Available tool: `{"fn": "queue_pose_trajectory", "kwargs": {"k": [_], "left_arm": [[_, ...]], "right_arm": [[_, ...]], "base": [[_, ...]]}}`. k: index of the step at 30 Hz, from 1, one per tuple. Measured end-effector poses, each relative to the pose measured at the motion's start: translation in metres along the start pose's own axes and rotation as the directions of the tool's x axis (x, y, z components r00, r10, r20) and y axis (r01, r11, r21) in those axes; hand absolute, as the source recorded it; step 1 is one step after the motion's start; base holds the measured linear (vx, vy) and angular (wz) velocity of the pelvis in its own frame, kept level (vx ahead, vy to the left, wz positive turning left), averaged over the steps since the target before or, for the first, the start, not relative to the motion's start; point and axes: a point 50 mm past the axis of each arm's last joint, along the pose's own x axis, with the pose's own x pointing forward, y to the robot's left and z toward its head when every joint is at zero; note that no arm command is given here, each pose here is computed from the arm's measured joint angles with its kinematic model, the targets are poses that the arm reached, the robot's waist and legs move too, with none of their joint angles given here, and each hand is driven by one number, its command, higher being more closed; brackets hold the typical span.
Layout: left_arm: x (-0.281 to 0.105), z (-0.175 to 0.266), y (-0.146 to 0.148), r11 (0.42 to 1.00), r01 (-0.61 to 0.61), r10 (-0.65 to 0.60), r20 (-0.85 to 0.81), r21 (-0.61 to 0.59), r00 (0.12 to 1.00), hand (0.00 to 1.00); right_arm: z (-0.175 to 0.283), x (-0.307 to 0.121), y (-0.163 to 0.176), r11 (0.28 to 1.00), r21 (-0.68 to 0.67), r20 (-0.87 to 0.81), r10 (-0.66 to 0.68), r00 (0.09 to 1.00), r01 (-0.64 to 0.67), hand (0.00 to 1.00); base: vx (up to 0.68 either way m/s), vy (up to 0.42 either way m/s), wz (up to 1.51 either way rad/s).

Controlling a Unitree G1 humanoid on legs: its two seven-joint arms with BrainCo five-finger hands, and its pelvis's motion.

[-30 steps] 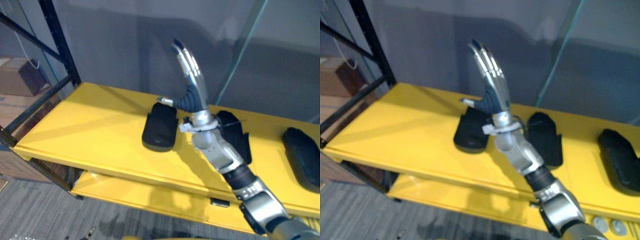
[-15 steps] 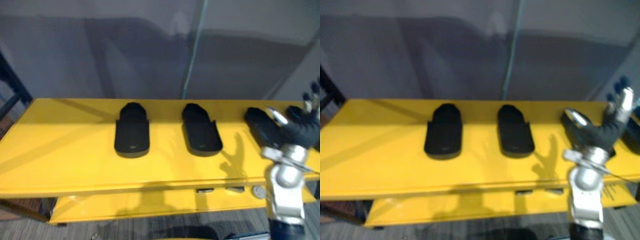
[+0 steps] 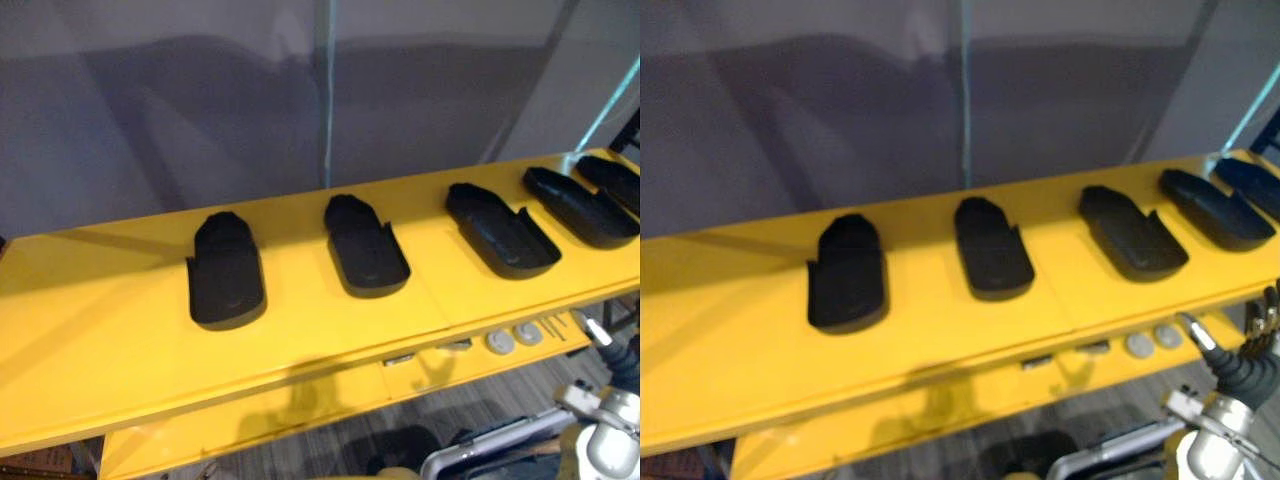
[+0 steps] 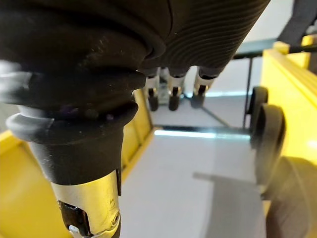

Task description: Walk over and take plastic housings, then place them on the shelf

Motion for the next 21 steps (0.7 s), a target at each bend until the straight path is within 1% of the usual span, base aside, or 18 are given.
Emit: {"fn": "queue_pose_trajectory", "kwargs": {"k": [2, 8, 11, 16, 21], "left_arm": [[0.001, 0.010, -0.010, 0.998, 0.054, -0.055, 0.034, 0.023, 0.998, 0.00], [0.002, 0.022, -0.023, 0.991, 0.118, -0.122, 0.066, 0.067, 0.990, 0.00], [0.002, 0.027, -0.026, 0.978, 0.156, -0.169, 0.082, 0.139, 0.982, 0.00], [0.005, 0.022, -0.019, 0.975, 0.142, -0.154, 0.056, 0.172, 0.986, 0.00], [0.005, 0.019, -0.021, 0.958, 0.159, -0.174, 0.041, 0.239, 0.984, 0.00]], "right_arm": [[-0.004, -0.002, 0.003, 1.000, 0.014, -0.021, -0.005, 1.000, 0.005, 0.00], [-0.006, -0.005, 0.008, 0.999, 0.029, -0.034, -0.015, 0.999, 0.016, 0.00], [-0.006, -0.006, 0.008, 0.999, 0.028, -0.037, -0.032, 0.999, 0.033, 0.00], [-0.005, -0.006, 0.009, 0.999, 0.032, -0.032, -0.030, 0.999, 0.031, 0.00], [-0.005, -0.006, 0.007, 0.999, 0.016, -0.039, -0.034, 0.999, 0.035, 0.00]], "base": [[0.01, 0.006, -0.10], [0.03, 0.013, -0.01], [0.04, 0.014, 0.01], [0.01, 0.004, -0.29], [-0.01, -0.010, -0.45]]}}
